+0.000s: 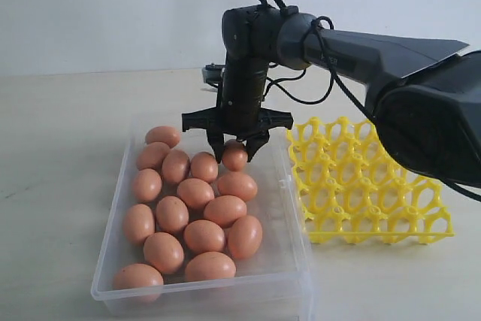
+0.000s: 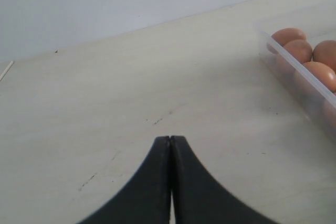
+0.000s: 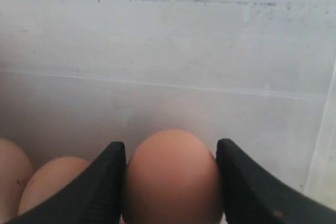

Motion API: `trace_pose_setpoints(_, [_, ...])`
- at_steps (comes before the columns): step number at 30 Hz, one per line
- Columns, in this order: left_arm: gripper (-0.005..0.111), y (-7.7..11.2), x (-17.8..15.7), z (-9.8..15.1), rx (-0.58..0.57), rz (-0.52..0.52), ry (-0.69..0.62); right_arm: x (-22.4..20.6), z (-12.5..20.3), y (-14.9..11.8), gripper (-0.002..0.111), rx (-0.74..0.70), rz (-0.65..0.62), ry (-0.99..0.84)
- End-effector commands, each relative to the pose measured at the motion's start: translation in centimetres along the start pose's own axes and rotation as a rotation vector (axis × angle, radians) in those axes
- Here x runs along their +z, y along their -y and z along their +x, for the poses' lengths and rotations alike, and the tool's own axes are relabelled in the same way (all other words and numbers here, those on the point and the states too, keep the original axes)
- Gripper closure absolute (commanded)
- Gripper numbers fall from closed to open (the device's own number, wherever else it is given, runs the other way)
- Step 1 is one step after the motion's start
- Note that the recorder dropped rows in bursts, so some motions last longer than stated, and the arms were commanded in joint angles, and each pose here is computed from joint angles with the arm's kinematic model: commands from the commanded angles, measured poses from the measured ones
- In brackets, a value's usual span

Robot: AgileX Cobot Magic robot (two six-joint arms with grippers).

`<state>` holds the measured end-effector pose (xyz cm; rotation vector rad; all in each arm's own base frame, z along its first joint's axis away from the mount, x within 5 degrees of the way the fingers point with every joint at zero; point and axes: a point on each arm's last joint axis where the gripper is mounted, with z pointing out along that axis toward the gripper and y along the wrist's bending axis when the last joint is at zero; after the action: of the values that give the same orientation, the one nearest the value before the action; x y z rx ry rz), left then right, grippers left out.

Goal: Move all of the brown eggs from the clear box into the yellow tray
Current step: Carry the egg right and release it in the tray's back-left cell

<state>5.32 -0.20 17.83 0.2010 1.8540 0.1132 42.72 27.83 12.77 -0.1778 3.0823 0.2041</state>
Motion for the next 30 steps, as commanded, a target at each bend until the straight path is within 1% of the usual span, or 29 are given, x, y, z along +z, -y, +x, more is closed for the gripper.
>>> trace_pose_setpoints(1, [0.107,0.0,-0.1,-0.2,-0.004,0.000,0.017,-3.0,-0.4,0.1,0.108,-0.084,0.018,0.076])
trace_pose_setpoints(6, [0.107,0.0,-0.1,-0.2,-0.004,0.000,0.017,-8.7,-0.5,1.0,0.108,-0.139,0.052,0.205])
trace_pose_setpoints(10, [0.107,0.0,-0.1,-0.2,-0.004,0.000,0.017,-13.7,-0.3,2.1,0.108,-0.155,0.015,0.467])
trace_pose_setpoints(14, [0.107,0.0,-0.1,-0.2,-0.004,0.000,0.017,-15.7,1.5,4.0,0.108,-0.161,-0.040,0.656])
trace_pose_setpoints(18, [0.107,0.0,-0.1,-0.2,-0.004,0.000,0.017,-14.8,3.7,7.4,0.108,-0.139,-0.087,0.807])
trace_pose_setpoints(20, [0.107,0.0,-0.1,-0.2,-0.004,0.000,0.017,-13.3,5.1,9.0,0.108,-0.138,-0.101,0.866])
trace_pose_setpoints(24, [0.107,0.0,-0.1,-0.2,-0.004,0.000,0.017,-10.1,7.4,12.0,0.108,-0.119,-0.159,1.049])
trace_pose_setpoints(27, [0.107,0.0,-0.1,-0.2,-0.004,0.000,0.017,-7.2,8.5,13.3,0.108,-0.109,-0.150,1.026])
trace_pose_setpoints(30, [0.107,0.0,-0.1,-0.2,-0.004,0.000,0.017,-4.8,8.2,14.0,0.108,-0.102,-0.149,1.016])
